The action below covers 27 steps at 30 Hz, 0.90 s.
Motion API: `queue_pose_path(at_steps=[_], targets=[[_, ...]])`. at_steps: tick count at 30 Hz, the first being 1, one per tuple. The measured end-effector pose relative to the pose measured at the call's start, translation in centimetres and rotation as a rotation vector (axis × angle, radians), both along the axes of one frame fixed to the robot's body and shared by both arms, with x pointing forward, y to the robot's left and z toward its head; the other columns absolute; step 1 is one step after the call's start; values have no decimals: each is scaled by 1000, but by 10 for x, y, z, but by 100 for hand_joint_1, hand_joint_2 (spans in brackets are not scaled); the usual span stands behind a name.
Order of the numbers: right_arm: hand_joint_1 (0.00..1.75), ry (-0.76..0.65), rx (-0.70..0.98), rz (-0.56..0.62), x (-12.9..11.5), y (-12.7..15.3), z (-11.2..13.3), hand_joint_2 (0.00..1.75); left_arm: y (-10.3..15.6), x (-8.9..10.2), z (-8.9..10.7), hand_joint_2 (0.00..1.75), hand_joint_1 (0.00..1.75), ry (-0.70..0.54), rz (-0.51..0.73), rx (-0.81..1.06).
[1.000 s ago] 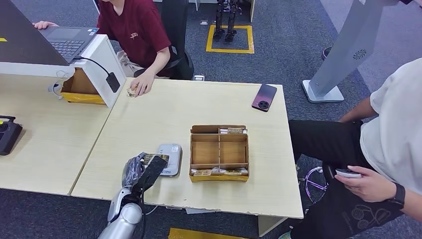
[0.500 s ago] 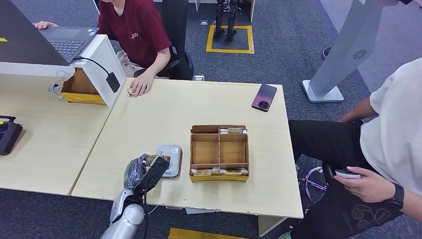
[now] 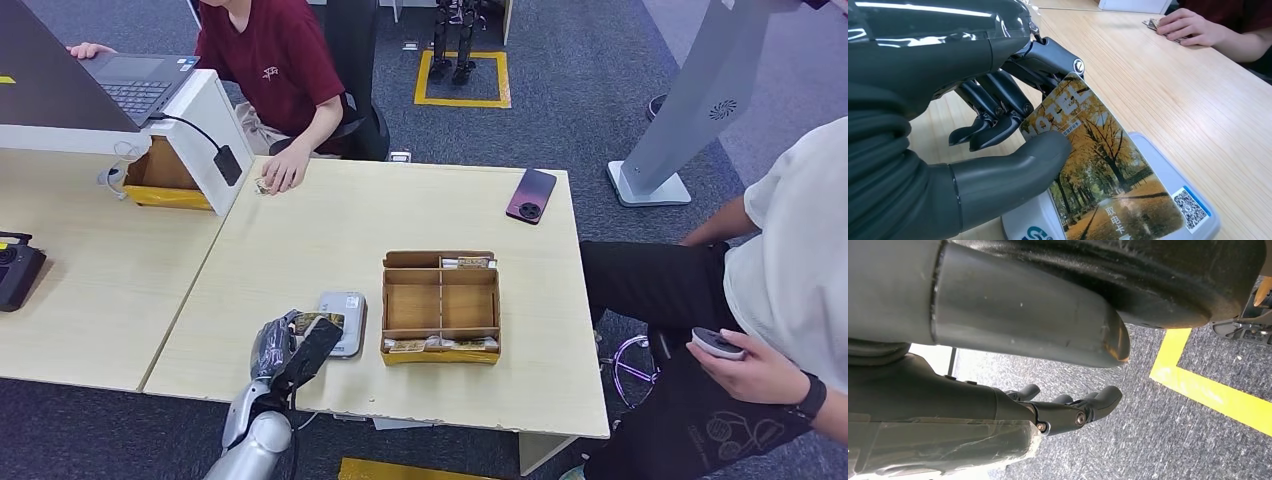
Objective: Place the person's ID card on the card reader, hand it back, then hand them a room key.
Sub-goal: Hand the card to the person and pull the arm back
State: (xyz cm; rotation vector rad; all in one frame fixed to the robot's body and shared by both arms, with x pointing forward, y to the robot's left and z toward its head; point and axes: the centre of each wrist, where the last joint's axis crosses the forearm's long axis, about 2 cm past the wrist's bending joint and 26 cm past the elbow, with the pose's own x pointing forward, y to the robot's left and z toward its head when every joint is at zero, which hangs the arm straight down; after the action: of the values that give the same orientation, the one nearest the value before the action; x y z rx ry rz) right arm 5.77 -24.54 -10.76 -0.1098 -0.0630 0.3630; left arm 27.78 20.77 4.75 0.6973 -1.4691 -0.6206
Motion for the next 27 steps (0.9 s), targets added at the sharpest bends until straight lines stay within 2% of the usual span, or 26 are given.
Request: queue_pose_path(at_steps=[7, 12, 17, 23, 27], targets=[[0, 0, 0, 1, 0, 0, 0, 0, -2, 0, 0, 175, 175, -3, -17, -27], [0, -5, -2, 6, 0, 0, 0, 0, -1, -6, -3, 175, 175, -4, -96, -315], [0, -9, -8, 14, 0, 0, 0, 0, 4, -1, 18, 175, 175, -99, -105, -592], [0, -15, -13, 21, 0, 0, 0, 0, 16, 10, 42, 175, 175, -273, -75, -669], [0, -16, -15, 31, 0, 0, 0, 0, 20, 16, 50, 175, 175, -340, -69, -682]])
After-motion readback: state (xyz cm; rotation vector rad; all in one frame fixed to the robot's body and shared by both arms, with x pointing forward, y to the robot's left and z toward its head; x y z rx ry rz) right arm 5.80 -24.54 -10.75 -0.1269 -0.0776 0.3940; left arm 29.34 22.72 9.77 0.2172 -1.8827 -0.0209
